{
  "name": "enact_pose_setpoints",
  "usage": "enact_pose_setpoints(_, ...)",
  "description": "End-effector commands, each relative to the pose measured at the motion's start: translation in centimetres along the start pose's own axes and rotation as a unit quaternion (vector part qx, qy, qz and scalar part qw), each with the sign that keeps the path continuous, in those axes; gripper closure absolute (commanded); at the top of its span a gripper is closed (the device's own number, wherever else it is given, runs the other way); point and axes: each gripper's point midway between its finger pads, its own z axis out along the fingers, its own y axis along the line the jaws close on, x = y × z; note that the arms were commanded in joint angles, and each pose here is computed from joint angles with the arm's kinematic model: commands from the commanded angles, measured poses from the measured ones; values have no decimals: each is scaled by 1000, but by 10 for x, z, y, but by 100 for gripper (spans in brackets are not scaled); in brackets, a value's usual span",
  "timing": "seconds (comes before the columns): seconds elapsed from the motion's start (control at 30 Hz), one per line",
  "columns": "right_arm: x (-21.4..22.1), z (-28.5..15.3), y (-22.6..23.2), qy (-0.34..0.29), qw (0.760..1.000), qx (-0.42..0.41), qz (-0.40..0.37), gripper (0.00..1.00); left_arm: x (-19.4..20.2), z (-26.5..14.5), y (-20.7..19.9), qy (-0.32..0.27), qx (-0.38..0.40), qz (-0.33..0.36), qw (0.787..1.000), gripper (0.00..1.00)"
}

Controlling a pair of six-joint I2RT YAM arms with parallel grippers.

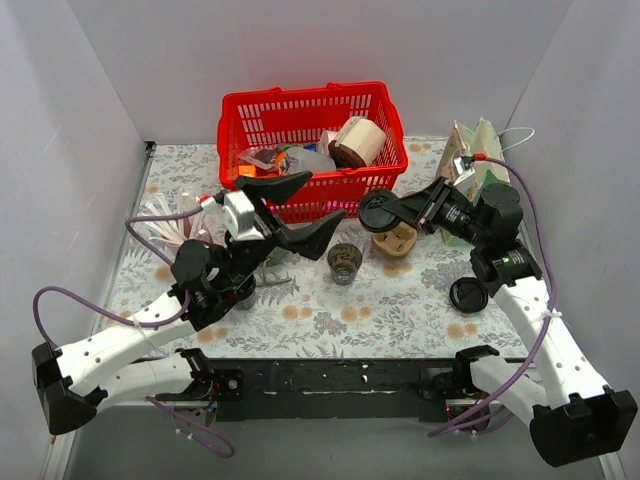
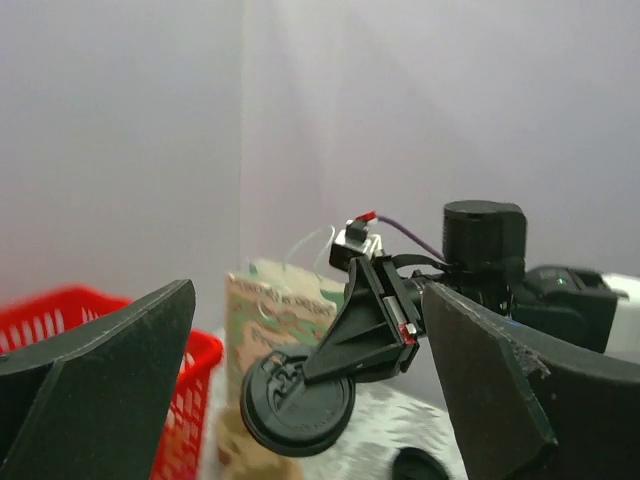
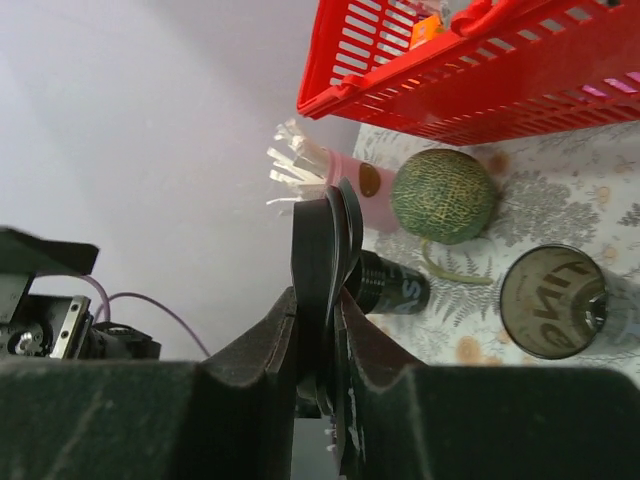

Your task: Pack the takeout coffee

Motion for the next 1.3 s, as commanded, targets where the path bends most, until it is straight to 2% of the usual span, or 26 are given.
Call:
enact_pose_setpoints(0.0,3,-7,-28,-24,997,27,-75,83,76,-29,21,102,-155,-238,953,2)
enact_pose_setpoints(0.07,12,-7,-41,-13,996,32,-78,83,82,-35,7,124,-130,-265,947,2)
enact_pose_setpoints(0.1,20,-7,-43,4,997,20,-77,83,94,-42,4,146,-148,-305,929,2)
enact_pose_setpoints(0.17,32,-3,-56,22,997,9,-73,84,109,-53,16,166,-209,-331,905,2)
enact_pose_setpoints(0.2,36,-3,-59,31,997,3,-69,84,135,-68,17,210,-251,-356,876,2)
enact_pose_setpoints(0.27,42,1,-73,41,997,10,-64,84,147,-73,27,234,-301,-355,854,2)
enact_pose_setpoints(0.3,43,4,-80,46,997,16,-63,84,176,-91,25,295,-324,-334,834,2)
enact_pose_setpoints(0.4,45,11,-89,49,996,14,-68,84,192,-102,29,335,-353,-316,814,2)
enact_pose_setpoints(0.53,50,20,-106,62,996,29,-60,83,220,-112,26,362,-369,-330,790,2)
enact_pose_setpoints(0.7,60,36,-120,92,994,35,-44,84,251,-129,37,395,-389,-369,746,2)
enact_pose_setpoints(0.77,63,42,-117,102,993,30,-50,83,265,-132,32,413,-369,-405,728,2)
enact_pose_setpoints(0.8,62,45,-119,102,993,34,-53,83,269,-133,41,404,-368,-416,727,2)
enact_pose_setpoints(0.87,64,49,-122,106,992,42,-58,83,272,-131,34,406,-342,-444,721,2)
enact_pose_setpoints(0.9,65,51,-127,107,991,50,-55,83,271,-126,36,396,-335,-447,729,2)
enact_pose_setpoints(1.0,69,54,-134,115,991,54,-49,83,276,-132,41,388,-342,-436,737,2)
enact_pose_setpoints(1.27,74,61,-141,128,989,54,-48,81,297,-142,42,413,-343,-424,729,2)
